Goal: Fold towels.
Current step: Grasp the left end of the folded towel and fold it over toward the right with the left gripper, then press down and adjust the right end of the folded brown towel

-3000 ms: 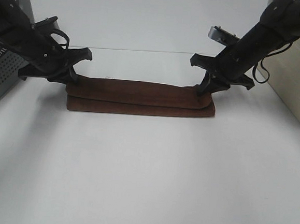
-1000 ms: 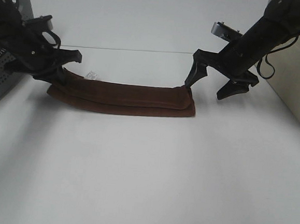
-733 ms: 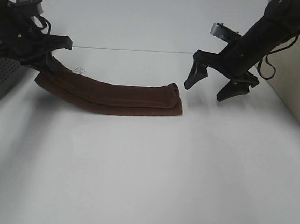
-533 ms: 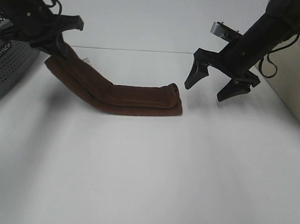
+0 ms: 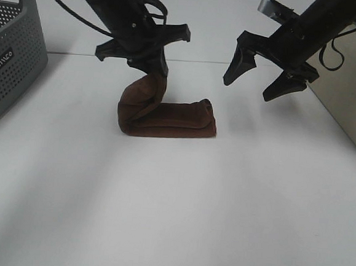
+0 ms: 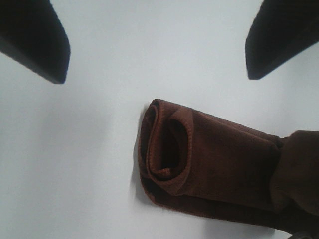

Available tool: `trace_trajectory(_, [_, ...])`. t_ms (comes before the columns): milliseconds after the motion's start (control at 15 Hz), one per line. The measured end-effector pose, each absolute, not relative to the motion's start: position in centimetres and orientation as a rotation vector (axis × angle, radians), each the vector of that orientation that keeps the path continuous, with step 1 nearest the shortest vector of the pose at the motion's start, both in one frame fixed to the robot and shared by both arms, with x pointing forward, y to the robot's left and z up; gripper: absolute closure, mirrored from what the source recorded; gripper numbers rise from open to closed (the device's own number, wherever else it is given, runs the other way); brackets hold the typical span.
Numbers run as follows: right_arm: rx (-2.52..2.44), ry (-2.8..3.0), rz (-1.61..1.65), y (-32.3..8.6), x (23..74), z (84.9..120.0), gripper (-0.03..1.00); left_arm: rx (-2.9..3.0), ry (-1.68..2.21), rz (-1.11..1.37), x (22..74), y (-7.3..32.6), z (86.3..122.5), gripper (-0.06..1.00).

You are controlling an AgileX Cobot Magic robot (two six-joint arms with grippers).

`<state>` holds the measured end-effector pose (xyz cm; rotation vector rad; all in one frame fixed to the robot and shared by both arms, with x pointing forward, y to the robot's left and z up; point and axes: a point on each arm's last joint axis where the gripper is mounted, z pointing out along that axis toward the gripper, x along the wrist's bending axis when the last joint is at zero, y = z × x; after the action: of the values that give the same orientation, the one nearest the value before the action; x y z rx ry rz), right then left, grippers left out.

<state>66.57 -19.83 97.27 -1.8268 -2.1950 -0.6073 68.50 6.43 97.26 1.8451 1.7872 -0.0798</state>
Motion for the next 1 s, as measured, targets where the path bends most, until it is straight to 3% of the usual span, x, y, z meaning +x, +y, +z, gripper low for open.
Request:
trace_trajectory(200, [-1.813, -2.190, -0.586, -19.8, 66.4, 97.3, 0.08, 1.792, 1.776, -0.176, 68.7, 3.4, 95.9, 0.54])
trace_trajectory(400, [-1.812, -2.192, -0.582, -19.8, 66.4, 97.3, 0.08, 1.690, 1.760, -0.223, 69.0, 2.4, 96.3, 0.39])
trace_trajectory(667, [-1.805, -2.132, -0.637, -19.4, 66.4, 97.5, 0.08, 1.680, 1.726, -0.160, 70.4, 3.8, 98.6, 0.36])
trace_trajectory(1000, [-1.604, -1.954, -0.899, -15.7, 66.4, 98.0, 0.09, 1.799, 1.855, 0.008, 72.7, 11.1, 99.2, 0.36])
